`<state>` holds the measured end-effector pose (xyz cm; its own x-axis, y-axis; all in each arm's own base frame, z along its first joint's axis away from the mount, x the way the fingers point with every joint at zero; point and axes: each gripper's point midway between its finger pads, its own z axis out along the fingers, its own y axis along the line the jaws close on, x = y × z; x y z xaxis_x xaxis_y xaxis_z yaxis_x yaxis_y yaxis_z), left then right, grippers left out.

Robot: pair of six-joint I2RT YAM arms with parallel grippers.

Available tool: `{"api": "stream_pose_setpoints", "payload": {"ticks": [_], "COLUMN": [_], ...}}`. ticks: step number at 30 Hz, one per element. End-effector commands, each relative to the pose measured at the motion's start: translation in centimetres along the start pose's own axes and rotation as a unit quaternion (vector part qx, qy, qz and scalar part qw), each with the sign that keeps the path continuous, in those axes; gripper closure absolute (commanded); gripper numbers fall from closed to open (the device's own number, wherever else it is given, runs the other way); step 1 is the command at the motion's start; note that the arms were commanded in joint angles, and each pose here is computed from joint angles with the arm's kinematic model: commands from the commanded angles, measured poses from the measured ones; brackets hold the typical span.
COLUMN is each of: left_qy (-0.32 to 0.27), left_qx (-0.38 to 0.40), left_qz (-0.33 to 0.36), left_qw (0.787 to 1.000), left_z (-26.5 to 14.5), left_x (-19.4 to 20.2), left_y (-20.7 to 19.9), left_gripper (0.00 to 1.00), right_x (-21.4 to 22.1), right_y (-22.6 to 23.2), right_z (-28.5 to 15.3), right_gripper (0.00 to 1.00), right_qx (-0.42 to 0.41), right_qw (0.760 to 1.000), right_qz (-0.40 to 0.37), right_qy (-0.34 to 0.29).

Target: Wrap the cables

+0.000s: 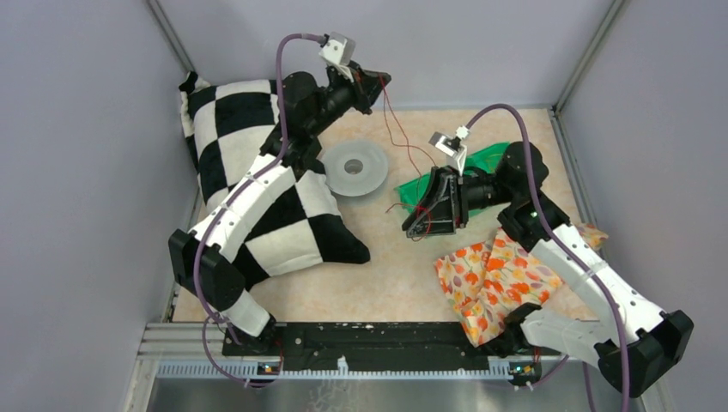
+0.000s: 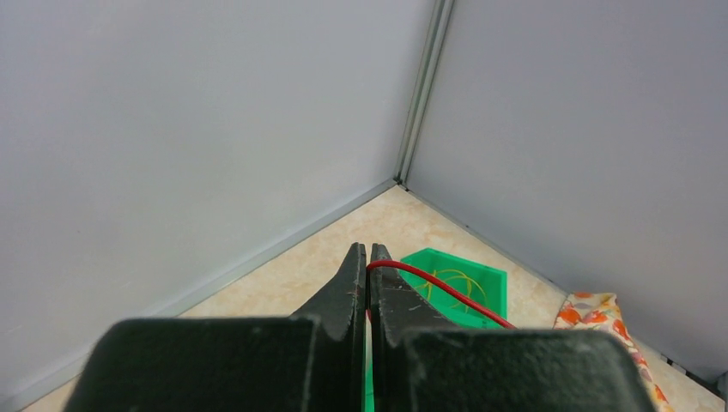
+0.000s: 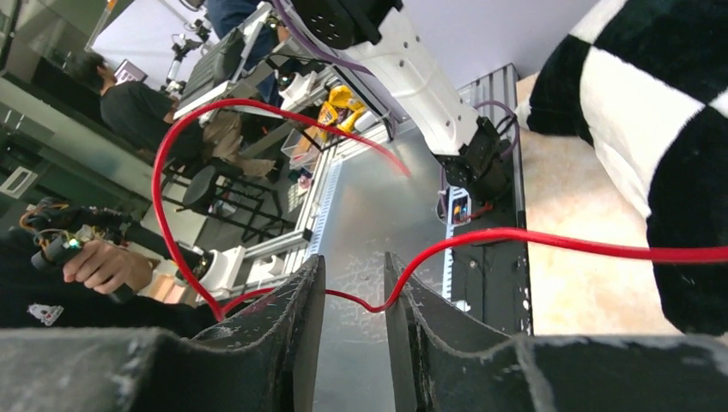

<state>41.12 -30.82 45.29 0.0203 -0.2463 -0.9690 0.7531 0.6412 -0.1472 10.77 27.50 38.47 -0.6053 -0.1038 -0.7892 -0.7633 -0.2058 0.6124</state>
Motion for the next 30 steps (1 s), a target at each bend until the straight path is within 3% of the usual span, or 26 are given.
{"api": "stream_pose_setpoints", "payload": {"ticks": [1,8,13,16,19,24,30], "left_qy": [-0.061,-0.072,-0.064,-0.051,-0.012,0.082,0.135], "left_qx": [0.004,0.022,0.03,0.04,0.052,0.095,0.158], "left_qz": [0.012,0.008,0.006,-0.002,-0.007,-0.023,-0.055], "left_qw": [0.998,0.997,0.997,0.998,0.999,0.992,0.977], "left_z": [0.4,0.0,-0.4,-0.5,0.2,2.4,5.3], "left_x": [-4.4,-5.8,-5.4,-4.2,-0.4,8.1,14.1], "left_y": [-0.5,-1.4,-1.8,-2.1,-2.4,-5.6,-10.8], "left_gripper": [1.0,1.0,1.0,1.0,1.0,1.0,1.0], "right_x": [0.1,-0.6,-1.5,-2.4,-4.2,-7.6,-9.0], "right_y": [0.6,-1.6,-4.8,-7.2,-8.5,-6.8,-6.4], "right_z": [-0.2,-0.1,-0.7,-2.2,-5.6,-12.0,-13.0], "right_gripper": [0.7,1.0,1.0,1.0,1.0,1.0,1.0], "right_qx": [0.014,0.074,0.161,0.249,0.325,0.335,0.341], "right_qw": [0.999,0.997,0.987,0.968,0.942,0.924,0.91], "right_qz": [-0.026,-0.02,-0.01,-0.007,-0.012,-0.006,0.014], "right_qy": [0.013,-0.003,-0.021,-0.04,-0.079,-0.184,-0.236]}}
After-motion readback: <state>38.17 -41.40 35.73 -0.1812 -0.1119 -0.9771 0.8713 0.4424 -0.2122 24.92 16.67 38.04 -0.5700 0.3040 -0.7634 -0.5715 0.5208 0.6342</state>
